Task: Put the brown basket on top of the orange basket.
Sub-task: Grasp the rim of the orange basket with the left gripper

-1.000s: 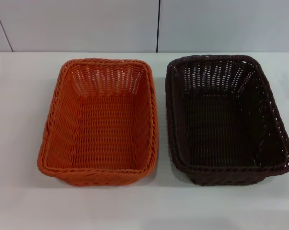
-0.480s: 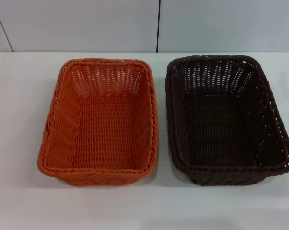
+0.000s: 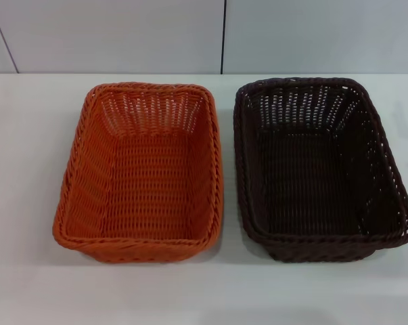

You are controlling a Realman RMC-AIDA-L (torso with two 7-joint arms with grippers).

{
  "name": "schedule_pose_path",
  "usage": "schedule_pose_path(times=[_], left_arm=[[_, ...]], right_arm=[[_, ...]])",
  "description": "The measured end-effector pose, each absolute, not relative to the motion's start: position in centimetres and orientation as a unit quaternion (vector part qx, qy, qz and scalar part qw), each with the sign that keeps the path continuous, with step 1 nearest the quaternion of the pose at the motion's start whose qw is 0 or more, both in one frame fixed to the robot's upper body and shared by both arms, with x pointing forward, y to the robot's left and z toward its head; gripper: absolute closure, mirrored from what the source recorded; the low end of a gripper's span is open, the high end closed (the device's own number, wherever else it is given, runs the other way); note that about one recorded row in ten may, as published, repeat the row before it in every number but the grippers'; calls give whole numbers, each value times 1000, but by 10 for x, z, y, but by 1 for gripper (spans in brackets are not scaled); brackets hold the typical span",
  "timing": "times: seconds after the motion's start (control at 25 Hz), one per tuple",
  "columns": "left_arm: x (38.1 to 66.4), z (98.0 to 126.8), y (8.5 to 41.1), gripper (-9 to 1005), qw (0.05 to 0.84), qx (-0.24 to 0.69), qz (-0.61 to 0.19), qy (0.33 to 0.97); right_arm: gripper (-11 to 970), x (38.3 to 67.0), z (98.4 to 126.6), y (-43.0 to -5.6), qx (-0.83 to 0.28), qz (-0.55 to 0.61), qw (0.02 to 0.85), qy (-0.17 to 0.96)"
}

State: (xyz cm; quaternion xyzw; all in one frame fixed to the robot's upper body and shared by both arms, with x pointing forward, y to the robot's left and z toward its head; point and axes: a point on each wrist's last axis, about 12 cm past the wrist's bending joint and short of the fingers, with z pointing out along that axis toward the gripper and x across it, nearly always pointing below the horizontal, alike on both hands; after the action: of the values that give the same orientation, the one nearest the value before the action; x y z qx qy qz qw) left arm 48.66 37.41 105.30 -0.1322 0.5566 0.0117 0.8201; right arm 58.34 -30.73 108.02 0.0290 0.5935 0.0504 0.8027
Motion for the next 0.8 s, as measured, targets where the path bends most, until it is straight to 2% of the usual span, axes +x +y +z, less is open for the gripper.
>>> schedule_pose_path(times=[0.8], left_arm=[[493, 1053, 368, 363, 817, -136, -1, 561]], right_arm=[[242, 587, 1084, -304, 26, 56, 806, 589]])
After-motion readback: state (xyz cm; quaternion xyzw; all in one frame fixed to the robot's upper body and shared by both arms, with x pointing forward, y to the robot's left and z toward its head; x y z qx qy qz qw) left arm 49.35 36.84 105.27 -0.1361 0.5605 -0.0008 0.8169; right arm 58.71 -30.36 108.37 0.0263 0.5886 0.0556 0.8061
